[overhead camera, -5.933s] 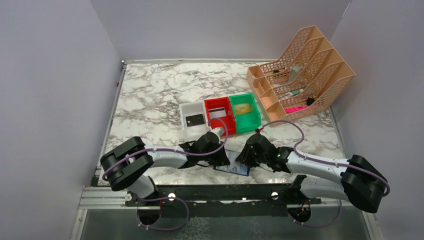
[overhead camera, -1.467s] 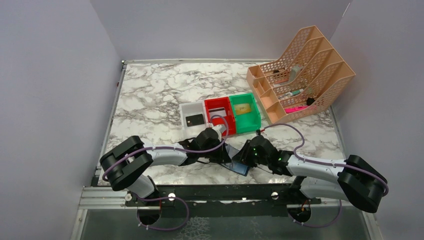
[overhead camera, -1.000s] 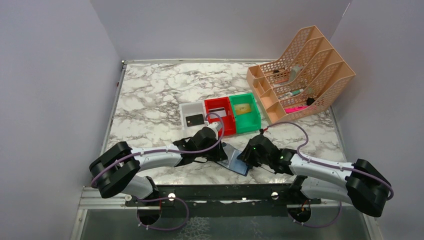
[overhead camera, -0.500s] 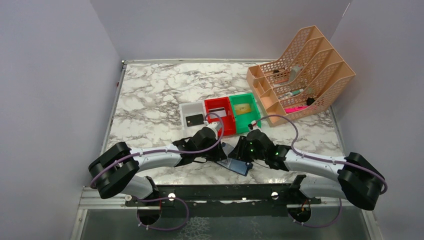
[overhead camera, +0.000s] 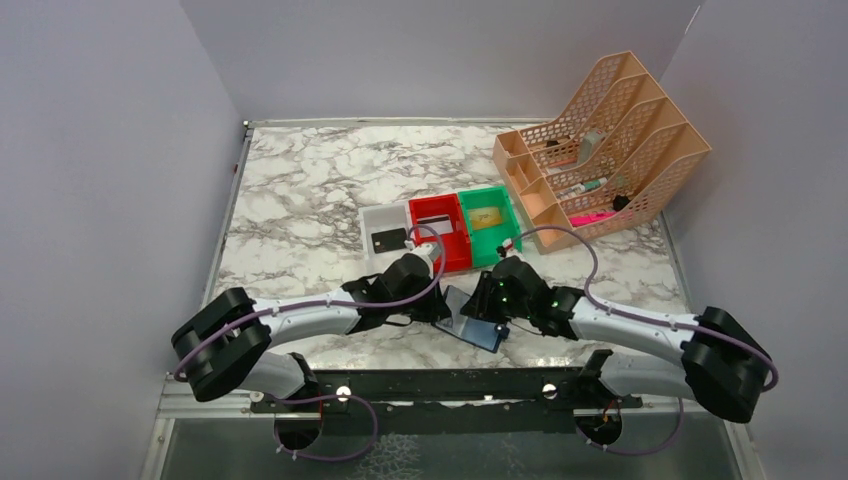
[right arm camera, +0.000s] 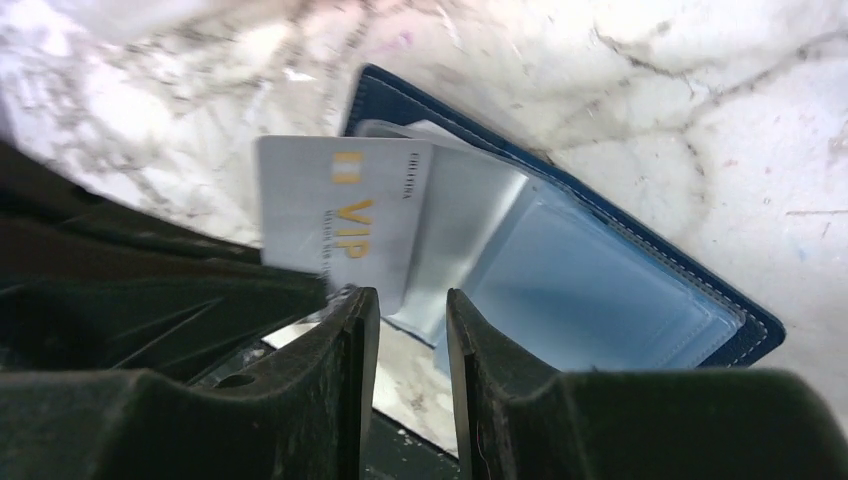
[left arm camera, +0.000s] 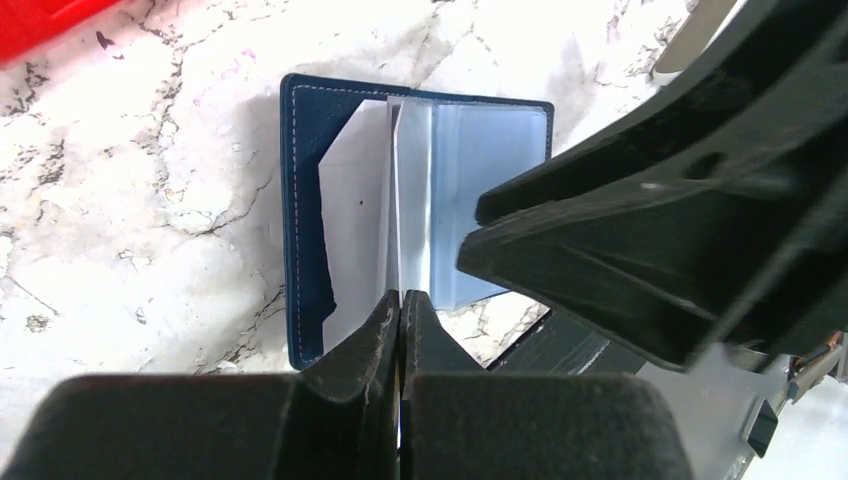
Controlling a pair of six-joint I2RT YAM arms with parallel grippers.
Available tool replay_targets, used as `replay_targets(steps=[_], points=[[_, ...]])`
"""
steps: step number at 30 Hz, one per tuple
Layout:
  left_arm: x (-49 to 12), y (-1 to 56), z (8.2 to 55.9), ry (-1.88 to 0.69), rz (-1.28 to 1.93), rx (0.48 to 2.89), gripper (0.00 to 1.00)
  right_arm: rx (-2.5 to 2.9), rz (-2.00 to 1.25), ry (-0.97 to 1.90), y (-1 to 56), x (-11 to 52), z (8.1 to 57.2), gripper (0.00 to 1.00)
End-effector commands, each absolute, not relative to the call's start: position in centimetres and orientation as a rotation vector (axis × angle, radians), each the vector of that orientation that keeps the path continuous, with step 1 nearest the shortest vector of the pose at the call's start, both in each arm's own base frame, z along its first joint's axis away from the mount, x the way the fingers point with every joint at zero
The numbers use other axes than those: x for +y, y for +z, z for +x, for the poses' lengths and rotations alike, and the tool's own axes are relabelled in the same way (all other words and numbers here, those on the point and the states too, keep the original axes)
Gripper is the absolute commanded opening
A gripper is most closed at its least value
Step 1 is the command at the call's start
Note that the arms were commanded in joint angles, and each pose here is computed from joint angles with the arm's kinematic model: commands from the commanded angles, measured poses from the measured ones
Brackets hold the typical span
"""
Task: Take the credit cards out of the card holder
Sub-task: Remove the credit card from the card holder, then place the credit card in the storage box.
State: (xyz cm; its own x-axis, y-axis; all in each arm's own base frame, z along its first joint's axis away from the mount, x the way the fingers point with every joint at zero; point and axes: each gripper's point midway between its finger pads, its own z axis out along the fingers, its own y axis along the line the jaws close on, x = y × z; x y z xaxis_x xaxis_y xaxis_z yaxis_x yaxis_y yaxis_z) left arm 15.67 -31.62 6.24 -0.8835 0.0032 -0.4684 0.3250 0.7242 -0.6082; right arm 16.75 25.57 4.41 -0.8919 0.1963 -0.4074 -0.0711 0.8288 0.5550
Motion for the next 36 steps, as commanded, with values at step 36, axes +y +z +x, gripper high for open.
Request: replay_targets(steps=[36], points=[[-28.4,21.1,16.4,-1.603,0.268,1.94,0.0,1.954,-0.268,1.633,19.1,30.9,18.8,0.4]])
